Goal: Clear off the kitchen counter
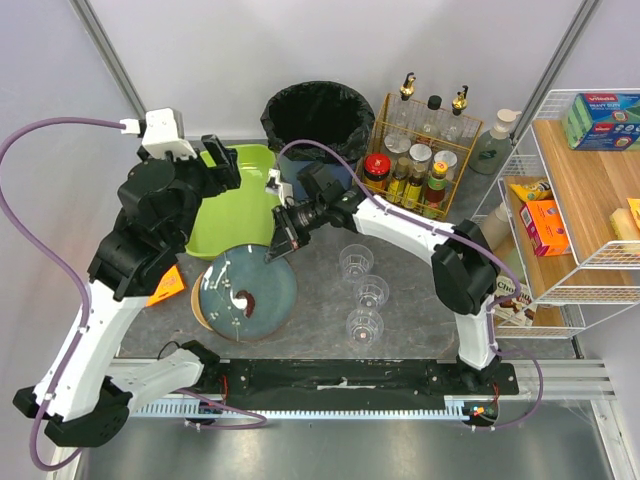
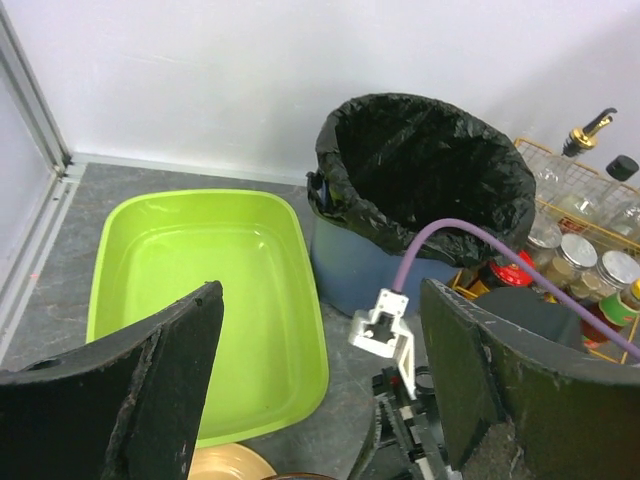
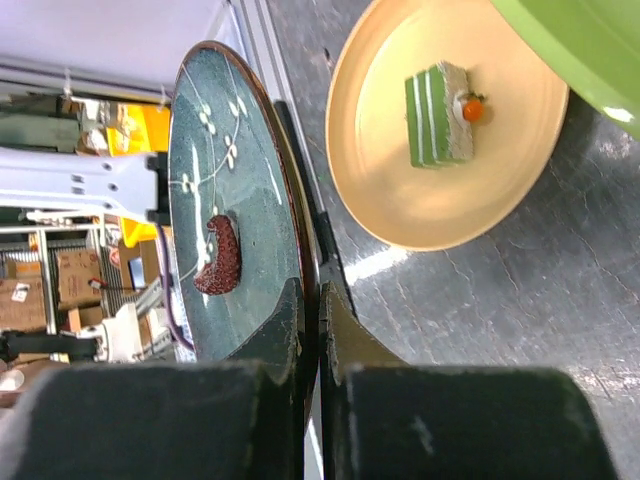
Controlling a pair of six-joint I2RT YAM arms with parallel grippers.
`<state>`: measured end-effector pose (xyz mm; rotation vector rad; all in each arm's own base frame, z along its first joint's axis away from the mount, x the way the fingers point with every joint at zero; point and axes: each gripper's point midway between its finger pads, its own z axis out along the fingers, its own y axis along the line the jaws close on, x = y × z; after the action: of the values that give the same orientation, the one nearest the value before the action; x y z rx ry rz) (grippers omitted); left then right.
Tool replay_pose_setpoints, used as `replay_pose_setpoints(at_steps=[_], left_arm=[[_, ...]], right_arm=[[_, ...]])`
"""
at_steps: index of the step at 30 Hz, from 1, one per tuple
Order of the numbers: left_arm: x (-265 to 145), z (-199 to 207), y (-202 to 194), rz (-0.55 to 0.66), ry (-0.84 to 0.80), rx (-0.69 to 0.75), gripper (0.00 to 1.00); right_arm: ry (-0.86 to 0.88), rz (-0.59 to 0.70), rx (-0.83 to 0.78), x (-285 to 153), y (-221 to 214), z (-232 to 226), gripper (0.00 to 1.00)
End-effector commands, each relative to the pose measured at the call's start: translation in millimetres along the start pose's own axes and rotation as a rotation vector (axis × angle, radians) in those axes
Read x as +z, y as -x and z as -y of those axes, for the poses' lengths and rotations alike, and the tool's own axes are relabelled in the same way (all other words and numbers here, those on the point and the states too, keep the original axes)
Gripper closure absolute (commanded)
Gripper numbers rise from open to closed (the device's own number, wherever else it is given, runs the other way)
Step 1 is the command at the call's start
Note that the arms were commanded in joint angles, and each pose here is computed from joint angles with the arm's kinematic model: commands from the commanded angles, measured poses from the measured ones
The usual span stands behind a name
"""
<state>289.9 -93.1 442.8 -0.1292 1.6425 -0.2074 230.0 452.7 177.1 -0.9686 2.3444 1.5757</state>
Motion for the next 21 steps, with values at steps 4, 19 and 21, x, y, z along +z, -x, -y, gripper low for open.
replay_pose_setpoints(at_steps=[4, 19, 21], left_arm=[[-23.8, -31.2, 68.4, 0.202, 0.125, 0.063, 0.16], [-42.4, -37.7, 90.2, 0.27, 0.12, 0.049, 0.15], [-45.1, -38.5, 93.3, 0.279, 0.119, 0.044, 0.15]], right_arm=[[0.134, 0.181, -0.067, -55.9, 62.2, -112.4, 1.0], [0.027, 0.387, 0.063, -112.9, 122.4, -129.0, 1.0], [0.019, 0.424, 0.086, -123.6, 132.8, -127.3, 1.0]])
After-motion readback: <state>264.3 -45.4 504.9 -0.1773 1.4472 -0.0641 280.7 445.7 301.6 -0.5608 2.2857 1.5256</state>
